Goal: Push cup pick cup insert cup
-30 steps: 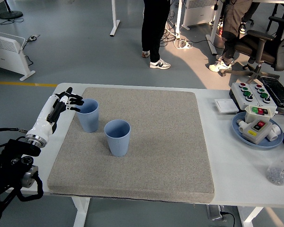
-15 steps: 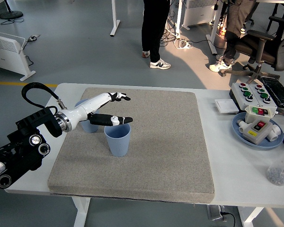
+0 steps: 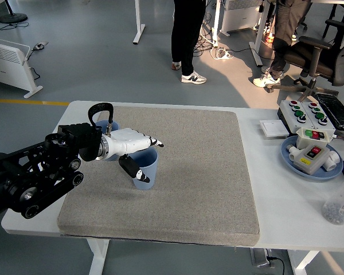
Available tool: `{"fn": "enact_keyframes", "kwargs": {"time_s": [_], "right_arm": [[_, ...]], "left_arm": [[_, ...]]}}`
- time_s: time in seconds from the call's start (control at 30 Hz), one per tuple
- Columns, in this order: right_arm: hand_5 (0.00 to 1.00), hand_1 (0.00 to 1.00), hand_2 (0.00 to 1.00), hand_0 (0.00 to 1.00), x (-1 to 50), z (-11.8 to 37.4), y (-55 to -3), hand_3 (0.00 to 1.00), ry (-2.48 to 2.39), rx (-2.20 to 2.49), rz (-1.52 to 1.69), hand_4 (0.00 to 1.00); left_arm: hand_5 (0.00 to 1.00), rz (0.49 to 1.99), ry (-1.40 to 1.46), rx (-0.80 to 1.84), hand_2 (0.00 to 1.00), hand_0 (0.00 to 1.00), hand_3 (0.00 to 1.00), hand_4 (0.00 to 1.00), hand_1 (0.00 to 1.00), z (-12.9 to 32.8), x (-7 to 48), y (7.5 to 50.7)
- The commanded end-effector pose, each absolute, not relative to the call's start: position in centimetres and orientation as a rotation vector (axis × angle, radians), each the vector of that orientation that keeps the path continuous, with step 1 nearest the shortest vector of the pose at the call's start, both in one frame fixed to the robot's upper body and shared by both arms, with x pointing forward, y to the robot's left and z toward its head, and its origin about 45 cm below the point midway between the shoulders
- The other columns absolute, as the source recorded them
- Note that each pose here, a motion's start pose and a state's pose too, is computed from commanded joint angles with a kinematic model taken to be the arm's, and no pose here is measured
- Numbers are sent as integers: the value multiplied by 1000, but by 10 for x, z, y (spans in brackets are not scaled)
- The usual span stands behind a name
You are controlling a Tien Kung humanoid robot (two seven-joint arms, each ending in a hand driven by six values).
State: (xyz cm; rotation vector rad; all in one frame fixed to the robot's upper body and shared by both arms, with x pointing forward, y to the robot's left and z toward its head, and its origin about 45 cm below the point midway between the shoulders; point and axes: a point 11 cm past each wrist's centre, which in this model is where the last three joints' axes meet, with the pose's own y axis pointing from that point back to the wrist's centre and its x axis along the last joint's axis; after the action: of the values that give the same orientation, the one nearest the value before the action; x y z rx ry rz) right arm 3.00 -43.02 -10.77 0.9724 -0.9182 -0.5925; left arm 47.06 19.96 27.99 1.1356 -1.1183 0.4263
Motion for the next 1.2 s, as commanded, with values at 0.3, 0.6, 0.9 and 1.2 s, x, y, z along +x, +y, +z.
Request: {"fn": "enact_keyframes", "kwargs": {"time_s": [0.3,0.6,0.9,1.2], "right_arm": [[998,546,505,528,34,-107,-432,566,-919,973,-585,127],[998,546,505,528,34,-106,-433,566,-920,969,-586,127],[998,546,505,528,34,-106,-433,564,-916,967,-586,127],[998,546,505,528,34,-106,-433,564,-919,966,-587,127]], "left_arm": [[238,399,-1086,1175,904,739,866,873,823,280,475,202],[197,393,-1080,1180,823,604,808,838,734,280,476,204],[83,398,-1053,1177,648,468,578,673,575,277,475,207],[58,419,-1048,1172,587,487,522,619,542,289,474,212]]}}
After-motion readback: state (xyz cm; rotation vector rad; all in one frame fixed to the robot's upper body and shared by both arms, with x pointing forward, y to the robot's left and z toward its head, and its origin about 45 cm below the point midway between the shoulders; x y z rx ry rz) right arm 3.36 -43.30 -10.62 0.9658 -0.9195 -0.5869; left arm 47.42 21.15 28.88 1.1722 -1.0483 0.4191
